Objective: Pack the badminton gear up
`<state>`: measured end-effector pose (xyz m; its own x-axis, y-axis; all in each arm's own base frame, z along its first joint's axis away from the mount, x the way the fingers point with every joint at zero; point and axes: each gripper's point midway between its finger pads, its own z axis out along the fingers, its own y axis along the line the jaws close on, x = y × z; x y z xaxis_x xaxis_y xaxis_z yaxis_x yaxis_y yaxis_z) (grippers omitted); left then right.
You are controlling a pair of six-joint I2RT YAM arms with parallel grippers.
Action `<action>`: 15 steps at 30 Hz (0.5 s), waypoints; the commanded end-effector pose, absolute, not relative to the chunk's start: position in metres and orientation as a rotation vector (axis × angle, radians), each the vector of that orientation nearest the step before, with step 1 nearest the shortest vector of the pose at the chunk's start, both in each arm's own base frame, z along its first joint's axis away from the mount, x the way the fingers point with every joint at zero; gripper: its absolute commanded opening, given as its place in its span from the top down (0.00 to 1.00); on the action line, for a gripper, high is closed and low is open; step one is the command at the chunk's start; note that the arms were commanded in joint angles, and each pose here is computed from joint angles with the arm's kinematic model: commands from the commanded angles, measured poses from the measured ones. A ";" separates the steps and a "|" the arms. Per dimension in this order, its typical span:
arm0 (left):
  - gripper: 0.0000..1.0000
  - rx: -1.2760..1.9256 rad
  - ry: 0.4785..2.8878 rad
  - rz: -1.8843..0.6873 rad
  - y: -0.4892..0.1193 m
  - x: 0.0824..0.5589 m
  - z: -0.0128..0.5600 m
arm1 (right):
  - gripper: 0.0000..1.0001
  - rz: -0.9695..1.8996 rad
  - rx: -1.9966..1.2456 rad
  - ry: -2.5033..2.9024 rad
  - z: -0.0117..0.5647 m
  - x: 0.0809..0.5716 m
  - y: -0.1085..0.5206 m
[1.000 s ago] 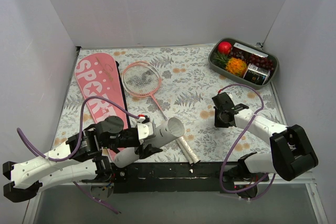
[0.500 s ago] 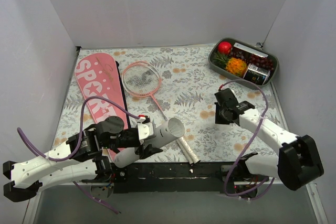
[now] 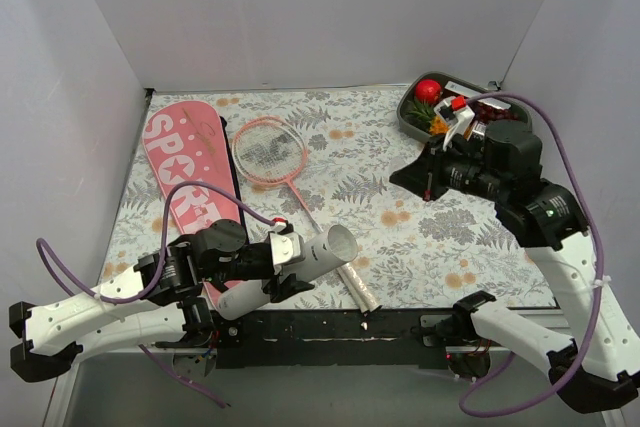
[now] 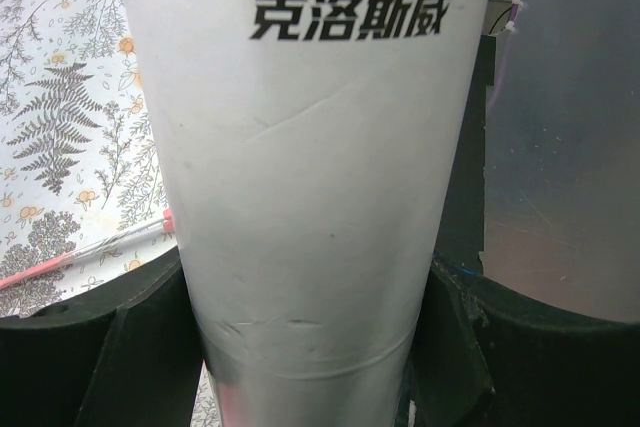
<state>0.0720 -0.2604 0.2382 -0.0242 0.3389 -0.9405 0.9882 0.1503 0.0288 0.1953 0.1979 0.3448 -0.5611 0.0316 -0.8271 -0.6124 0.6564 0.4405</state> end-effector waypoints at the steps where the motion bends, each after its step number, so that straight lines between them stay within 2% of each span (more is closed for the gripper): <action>1: 0.87 1.311 1.494 -0.912 -0.261 0.073 0.251 | 0.99 1.184 -0.712 1.888 0.388 0.139 0.215; 8: 0.87 1.318 1.518 -0.890 -0.263 0.076 0.246 | 0.99 1.362 -0.814 1.828 0.399 0.110 0.228; 15: 0.87 1.326 1.537 -0.872 -0.266 0.079 0.242 | 0.99 1.446 -0.924 1.823 0.386 0.080 0.260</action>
